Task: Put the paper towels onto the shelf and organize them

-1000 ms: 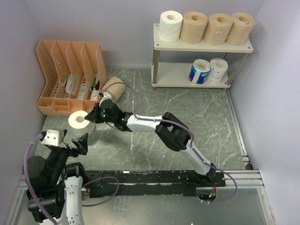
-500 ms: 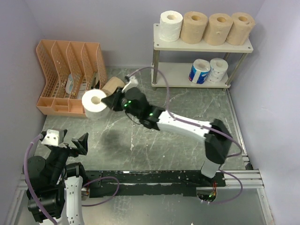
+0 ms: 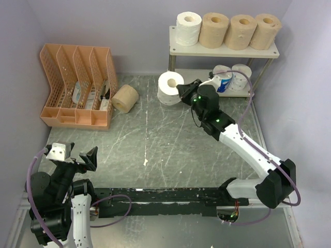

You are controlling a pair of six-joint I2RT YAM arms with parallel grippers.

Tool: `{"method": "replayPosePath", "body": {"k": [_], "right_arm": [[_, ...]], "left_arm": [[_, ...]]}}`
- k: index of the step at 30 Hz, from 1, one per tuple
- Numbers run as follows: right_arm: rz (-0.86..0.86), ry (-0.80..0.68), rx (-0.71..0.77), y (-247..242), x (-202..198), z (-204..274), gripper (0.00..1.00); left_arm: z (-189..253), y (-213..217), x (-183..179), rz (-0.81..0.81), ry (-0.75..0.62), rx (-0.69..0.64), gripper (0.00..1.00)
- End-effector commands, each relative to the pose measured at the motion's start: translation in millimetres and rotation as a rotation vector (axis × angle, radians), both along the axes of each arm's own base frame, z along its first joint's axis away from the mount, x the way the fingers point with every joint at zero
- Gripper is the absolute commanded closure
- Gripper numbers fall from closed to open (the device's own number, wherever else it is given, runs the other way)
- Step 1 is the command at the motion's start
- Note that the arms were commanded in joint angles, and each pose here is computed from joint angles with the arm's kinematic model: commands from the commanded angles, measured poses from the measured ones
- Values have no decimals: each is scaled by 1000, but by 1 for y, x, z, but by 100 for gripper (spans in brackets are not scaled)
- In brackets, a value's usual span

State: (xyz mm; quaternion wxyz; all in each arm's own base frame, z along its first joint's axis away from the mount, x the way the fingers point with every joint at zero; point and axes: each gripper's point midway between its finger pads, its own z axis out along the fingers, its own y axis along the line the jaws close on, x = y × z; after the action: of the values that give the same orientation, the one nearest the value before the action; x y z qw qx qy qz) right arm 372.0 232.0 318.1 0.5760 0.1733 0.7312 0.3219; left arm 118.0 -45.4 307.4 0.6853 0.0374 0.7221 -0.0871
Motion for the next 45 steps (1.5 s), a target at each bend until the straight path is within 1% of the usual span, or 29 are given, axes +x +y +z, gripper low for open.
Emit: {"method": "replayPosePath", "body": {"k": [1,8,13,19,22,24,25,31,39,45], "right_arm": [[-66,-44,32,-33,6,25,100],[-163,-19,18,-86,21,16,100],[-172,-21,28,-106,23,18,100],[-224,2,-27,-129,34,14,100],[-256,9,-6,-138,46,-2,100],[-292,-17,41,-147,53,-8,100],[-309,-16,57,-151,57,-19,100],[-363,-36,128,-159,102,-45,100],[-314,-59,104,-145,180,-56,100],[-357,-70,56,-160,209,-64,100]], "left_arm": [[7,-3,-1,-17,-27,10,1],[6,-3,-1,-18,-24,10,1],[6,-3,0,-21,-21,11,1],[6,-4,0,-24,-19,10,1],[6,-4,0,-25,-19,11,1],[6,-4,0,-24,-20,11,1],[6,-4,0,-23,-19,10,1],[6,-4,-1,-25,-26,12,1],[7,-2,-1,-8,-33,6,1],[6,-1,1,-4,-26,4,1]]}}
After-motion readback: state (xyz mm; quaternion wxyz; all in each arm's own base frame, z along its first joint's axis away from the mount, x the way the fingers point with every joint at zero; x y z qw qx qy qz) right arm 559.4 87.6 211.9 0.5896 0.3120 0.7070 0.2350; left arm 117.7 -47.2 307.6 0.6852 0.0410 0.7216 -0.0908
